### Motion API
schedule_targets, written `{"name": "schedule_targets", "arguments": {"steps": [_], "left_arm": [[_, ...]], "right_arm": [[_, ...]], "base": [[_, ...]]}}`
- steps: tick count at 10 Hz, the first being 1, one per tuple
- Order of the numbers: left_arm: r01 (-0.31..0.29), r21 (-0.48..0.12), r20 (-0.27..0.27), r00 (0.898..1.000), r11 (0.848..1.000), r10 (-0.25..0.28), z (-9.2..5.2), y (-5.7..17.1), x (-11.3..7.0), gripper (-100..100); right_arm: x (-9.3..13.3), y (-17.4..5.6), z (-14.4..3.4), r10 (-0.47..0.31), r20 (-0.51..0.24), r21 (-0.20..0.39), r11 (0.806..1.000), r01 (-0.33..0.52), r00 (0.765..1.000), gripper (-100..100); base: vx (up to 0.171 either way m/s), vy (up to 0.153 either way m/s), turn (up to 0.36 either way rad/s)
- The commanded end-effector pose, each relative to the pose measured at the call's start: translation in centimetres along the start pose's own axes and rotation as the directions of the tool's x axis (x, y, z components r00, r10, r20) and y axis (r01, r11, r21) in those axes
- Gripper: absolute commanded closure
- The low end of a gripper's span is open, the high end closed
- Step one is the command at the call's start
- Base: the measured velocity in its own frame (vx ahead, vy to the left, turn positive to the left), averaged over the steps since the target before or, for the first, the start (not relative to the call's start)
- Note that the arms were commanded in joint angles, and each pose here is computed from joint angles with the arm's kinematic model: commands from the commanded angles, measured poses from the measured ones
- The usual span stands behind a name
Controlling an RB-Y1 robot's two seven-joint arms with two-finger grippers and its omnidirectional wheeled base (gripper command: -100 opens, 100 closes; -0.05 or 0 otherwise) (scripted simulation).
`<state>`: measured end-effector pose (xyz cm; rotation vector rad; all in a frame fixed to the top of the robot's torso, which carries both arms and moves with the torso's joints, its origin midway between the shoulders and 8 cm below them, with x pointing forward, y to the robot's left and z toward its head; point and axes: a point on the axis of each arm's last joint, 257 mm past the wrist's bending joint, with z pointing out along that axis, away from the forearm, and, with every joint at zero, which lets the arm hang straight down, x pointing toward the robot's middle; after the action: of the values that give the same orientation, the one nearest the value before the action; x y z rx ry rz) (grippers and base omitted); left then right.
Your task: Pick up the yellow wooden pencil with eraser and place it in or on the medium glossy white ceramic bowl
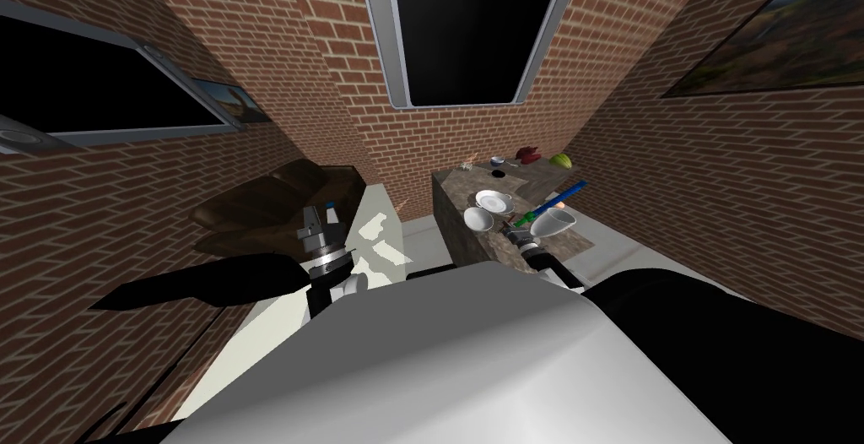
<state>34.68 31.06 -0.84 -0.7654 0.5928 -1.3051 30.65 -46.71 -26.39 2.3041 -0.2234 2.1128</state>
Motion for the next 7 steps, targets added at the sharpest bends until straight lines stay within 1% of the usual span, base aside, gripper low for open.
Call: {"name": "schedule_targets", "arguments": {"steps": [1, 2, 3, 4, 5, 7], "left_arm": [[0.000, 0.000, 0.000, 1.000, 1.000, 0.000, 0.0, 0.0, 0.0, 0], [0.000, 0.000, 0.000, 1.000, 1.000, 0.000, 0.0, 0.0, 0.0, 0], [0.000, 0.000, 0.000, 1.000, 1.000, 0.000, 0.0, 0.0, 0.0, 0], [0.000, 0.000, 0.000, 1.000, 1.000, 0.000, 0.0, 0.0, 0.0, 0], [0.000, 0.000, 0.000, 1.000, 1.000, 0.000, 0.0, 0.0, 0.0, 0], [0.000, 0.000, 0.000, 1.000, 1.000, 0.000, 0.0, 0.0, 0.0, 0]], "right_arm": [[0.0, 0.0, 0.0, 0.000, 0.000, 0.000, 1.000, 0.000, 1.000, 100], [0.0, 0.0, 0.0, 0.000, 0.000, 0.000, 1.000, 0.000, 1.000, 0], [0.7, 1.1, 0.1, 0.001, -0.006, -0.019, 1.000, -0.001, 1.000, 100], [0.9, 1.5, 0.1, 0.001, -0.009, -0.026, 1.000, -0.001, 1.000, 100], [1.2, 1.9, 0.1, 0.001, -0.012, -0.033, 0.999, -0.002, 1.000, 100], [2.1, 3.1, 0.2, 0.002, -0.020, -0.056, 0.998, -0.004, 1.000, 100]], "base": [[0.000, 0.000, 0.000], [0.000, 0.000, 0.000], [0.000, 0.099, -0.194], [-0.020, 0.165, -0.195], [-0.012, 0.173, -0.082], [-0.028, 0.220, -0.150]]}}
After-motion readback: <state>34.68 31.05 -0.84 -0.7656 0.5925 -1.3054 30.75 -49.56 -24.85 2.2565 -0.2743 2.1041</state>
